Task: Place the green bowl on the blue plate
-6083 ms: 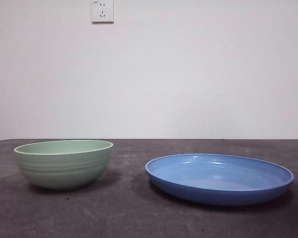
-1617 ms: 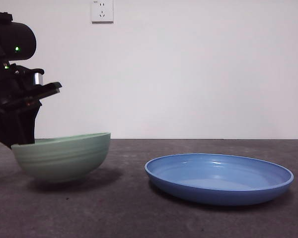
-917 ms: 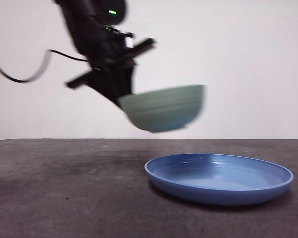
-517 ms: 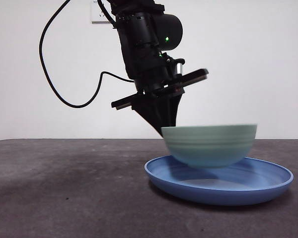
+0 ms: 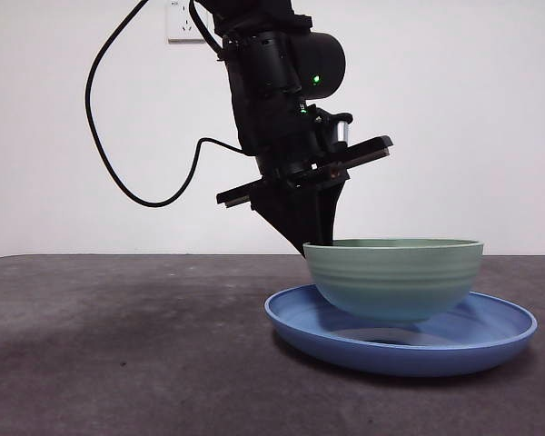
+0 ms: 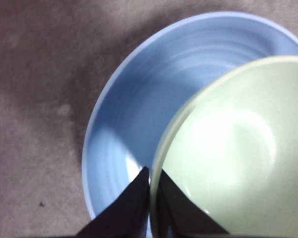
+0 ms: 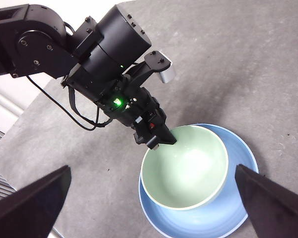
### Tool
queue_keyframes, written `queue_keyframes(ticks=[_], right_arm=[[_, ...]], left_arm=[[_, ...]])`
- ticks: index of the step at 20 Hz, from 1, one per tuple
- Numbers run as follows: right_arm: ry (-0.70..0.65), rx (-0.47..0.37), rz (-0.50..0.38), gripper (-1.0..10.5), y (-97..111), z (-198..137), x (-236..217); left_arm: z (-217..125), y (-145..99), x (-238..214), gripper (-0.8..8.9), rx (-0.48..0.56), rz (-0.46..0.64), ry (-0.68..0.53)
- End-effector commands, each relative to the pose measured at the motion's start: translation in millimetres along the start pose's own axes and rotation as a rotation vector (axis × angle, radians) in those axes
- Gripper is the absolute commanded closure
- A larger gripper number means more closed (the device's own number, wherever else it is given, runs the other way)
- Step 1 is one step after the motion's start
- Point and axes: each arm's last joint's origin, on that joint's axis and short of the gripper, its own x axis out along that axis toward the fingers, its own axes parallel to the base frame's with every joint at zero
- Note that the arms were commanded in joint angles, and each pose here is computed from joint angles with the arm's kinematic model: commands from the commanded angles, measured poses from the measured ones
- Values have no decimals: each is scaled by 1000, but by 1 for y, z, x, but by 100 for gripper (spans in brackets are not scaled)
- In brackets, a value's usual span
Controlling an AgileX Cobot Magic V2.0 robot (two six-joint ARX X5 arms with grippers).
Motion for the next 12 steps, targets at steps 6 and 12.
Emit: queue_keyframes(ticks=[6, 12], right_arm=[[-13, -22, 4, 339, 3, 4, -2], [-13, -22, 3, 338, 3, 4, -2]], left_arm=[[5, -5, 6, 768, 69, 0, -5], [10, -3, -6, 409, 52, 1, -17]])
